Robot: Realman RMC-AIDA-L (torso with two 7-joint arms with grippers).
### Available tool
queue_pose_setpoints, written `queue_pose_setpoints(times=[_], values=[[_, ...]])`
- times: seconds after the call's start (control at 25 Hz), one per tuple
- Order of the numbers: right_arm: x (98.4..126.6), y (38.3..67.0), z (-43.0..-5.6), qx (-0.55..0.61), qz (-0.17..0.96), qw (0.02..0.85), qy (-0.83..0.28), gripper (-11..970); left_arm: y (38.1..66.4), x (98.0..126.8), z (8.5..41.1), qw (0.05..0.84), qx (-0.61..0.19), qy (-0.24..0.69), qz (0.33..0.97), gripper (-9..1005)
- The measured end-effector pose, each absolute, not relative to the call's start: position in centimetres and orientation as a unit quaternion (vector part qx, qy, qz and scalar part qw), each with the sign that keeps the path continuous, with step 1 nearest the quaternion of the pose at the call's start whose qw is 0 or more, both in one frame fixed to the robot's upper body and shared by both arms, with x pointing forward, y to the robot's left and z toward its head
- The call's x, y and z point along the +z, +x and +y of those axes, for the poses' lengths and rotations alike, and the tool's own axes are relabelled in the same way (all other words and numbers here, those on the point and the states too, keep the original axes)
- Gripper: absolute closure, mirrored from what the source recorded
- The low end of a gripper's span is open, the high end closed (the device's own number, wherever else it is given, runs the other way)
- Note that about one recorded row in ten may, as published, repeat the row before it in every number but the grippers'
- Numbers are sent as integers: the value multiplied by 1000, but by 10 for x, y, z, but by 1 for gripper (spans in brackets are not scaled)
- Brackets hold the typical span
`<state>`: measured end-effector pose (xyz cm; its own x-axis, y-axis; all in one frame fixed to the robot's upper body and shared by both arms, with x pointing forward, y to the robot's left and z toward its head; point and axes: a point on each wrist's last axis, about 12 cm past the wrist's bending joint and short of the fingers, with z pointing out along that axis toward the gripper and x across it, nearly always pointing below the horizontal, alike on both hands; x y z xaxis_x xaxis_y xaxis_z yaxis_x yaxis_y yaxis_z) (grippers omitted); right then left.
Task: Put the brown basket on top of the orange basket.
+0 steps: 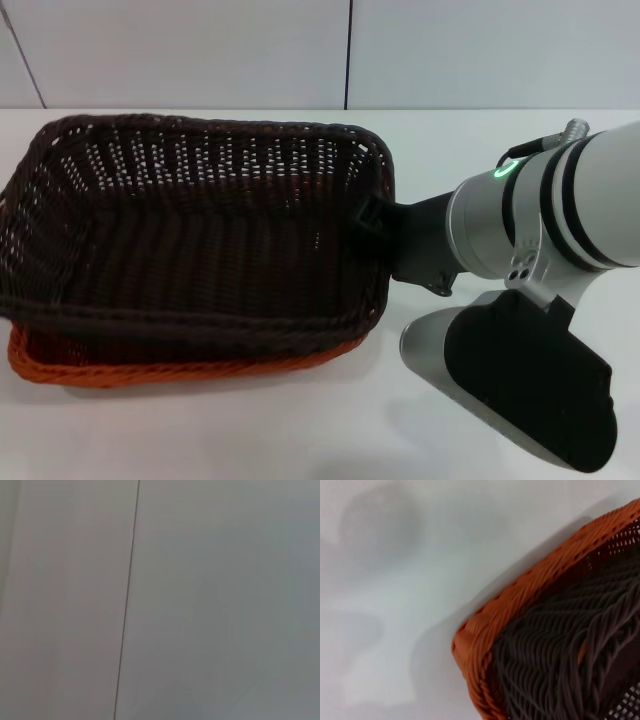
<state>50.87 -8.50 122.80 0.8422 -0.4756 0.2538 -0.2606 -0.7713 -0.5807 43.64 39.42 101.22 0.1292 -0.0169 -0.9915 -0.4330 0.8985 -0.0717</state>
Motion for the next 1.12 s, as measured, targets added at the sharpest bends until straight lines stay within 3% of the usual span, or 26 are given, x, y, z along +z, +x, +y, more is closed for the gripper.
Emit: queue_pose_setpoints(times=[0.48, 1.0, 1.12], values=[[1208, 528, -80, -224, 193, 271, -916, 820, 441, 1011, 391, 726, 134, -170, 652, 183], [1194, 525, -78, -227, 218, 277, -908, 822, 447, 1011, 393, 722, 133, -171, 657, 183], [1199, 521, -81, -232, 221, 287, -903, 716, 451, 1011, 392, 720, 132, -168, 660, 183]])
